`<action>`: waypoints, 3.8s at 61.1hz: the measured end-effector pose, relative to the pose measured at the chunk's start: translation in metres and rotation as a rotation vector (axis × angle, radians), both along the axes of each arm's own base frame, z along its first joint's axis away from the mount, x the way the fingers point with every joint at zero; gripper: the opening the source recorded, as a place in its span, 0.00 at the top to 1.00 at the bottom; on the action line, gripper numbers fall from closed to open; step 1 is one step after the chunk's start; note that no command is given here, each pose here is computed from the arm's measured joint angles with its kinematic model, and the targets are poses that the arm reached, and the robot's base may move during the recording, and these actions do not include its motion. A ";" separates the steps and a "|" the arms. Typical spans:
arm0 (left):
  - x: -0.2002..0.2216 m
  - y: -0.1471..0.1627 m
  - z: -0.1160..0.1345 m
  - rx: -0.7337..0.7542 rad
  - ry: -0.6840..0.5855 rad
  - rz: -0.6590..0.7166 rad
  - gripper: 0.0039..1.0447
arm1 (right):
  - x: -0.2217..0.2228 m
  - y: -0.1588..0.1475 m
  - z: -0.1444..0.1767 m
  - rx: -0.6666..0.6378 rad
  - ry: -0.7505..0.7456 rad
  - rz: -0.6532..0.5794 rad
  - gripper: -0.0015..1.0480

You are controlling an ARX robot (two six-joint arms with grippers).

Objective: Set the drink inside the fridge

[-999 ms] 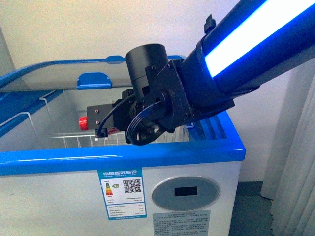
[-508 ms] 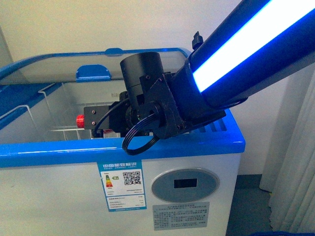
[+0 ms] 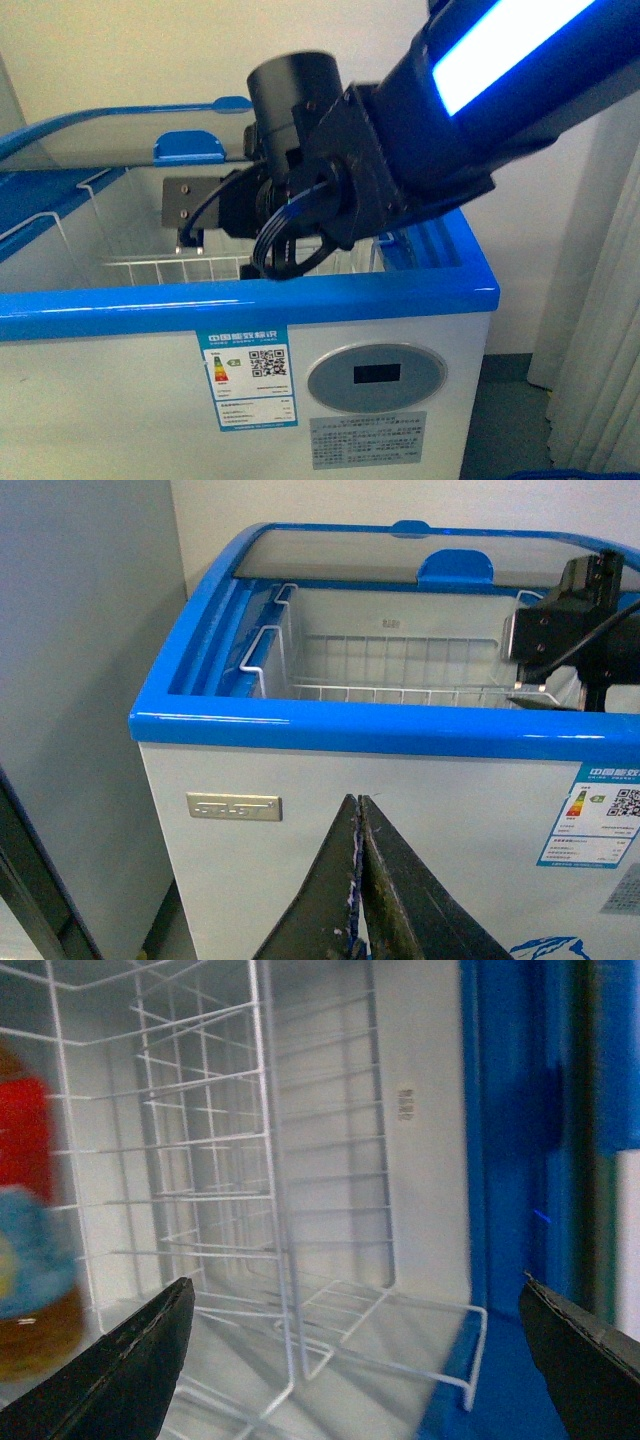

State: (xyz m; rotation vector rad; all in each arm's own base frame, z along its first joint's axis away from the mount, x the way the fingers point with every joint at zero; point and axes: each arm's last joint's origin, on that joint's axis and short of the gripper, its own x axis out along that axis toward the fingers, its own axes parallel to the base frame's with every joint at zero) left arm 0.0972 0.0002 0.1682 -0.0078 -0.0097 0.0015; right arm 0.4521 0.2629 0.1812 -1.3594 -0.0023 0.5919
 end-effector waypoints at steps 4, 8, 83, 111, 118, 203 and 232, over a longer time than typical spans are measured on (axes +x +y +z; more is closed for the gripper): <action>0.000 0.000 0.000 0.000 0.000 0.000 0.98 | -0.006 -0.006 0.019 0.033 0.000 -0.009 0.07; 0.000 0.000 0.000 0.000 0.000 0.000 0.98 | -0.021 -0.012 0.042 0.103 0.055 0.034 0.07; 0.000 0.000 0.000 0.000 -0.001 0.001 0.98 | -0.352 -0.262 0.052 1.340 0.018 -0.607 0.77; 0.000 0.000 0.000 0.000 -0.001 0.000 0.98 | -0.354 -0.263 0.016 1.346 0.007 -0.595 0.97; 0.000 0.000 0.000 0.000 -0.001 0.000 0.98 | -0.354 -0.263 0.011 1.347 0.006 -0.593 0.97; 0.000 0.000 0.000 0.002 -0.001 0.000 0.08 | -0.355 -0.263 -0.013 1.351 -0.005 -0.584 0.07; 0.000 0.000 0.000 0.002 -0.001 0.000 0.08 | -0.355 -0.263 -0.013 1.352 -0.005 -0.584 0.07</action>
